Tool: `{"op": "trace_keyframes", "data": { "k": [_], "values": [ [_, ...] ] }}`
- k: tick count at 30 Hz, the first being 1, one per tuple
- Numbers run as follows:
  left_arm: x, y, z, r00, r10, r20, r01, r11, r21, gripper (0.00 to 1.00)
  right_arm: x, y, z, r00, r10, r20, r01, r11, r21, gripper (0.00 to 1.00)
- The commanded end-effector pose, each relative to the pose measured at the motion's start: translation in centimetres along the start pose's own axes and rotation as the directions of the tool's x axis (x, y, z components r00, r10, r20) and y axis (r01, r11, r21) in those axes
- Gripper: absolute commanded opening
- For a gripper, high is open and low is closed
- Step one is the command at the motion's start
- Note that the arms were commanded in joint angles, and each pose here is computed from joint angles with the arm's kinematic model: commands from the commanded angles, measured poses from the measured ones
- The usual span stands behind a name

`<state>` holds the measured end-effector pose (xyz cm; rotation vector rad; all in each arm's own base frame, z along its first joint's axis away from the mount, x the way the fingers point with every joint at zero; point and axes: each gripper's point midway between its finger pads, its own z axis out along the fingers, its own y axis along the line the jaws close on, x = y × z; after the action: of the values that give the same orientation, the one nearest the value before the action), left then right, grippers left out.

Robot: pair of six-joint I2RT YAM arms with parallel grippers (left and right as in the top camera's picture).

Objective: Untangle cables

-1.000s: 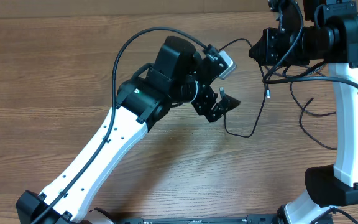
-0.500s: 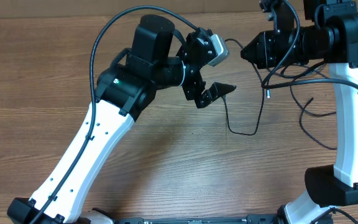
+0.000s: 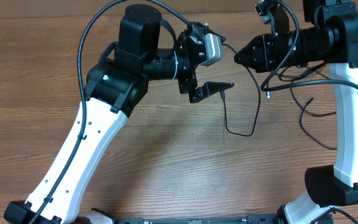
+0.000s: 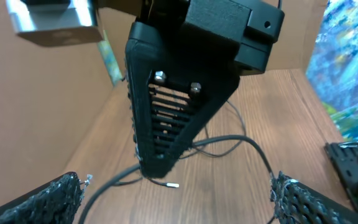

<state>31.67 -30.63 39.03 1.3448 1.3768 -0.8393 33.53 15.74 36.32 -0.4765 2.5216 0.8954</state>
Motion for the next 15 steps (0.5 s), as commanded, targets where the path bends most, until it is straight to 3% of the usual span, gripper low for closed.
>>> {"op": "trace_keyframes", "data": {
  "k": [1,15],
  "values": [
    [-1.3,0.3,0.2,0.997,0.077,-0.008,-0.077,0.995,-0.063,0.99,-0.3,2.2,-1.0,0.999,-0.034,0.037,0.037,0.996,-0.077,0.04],
    [0.8,1.1,3.8,0.999,-0.020,-0.051,0.016,0.997,-0.081,0.99,-1.2,3.6,-1.1,0.995,-0.065,0.076,0.076,0.986,-0.147,0.04]
  ]
}}
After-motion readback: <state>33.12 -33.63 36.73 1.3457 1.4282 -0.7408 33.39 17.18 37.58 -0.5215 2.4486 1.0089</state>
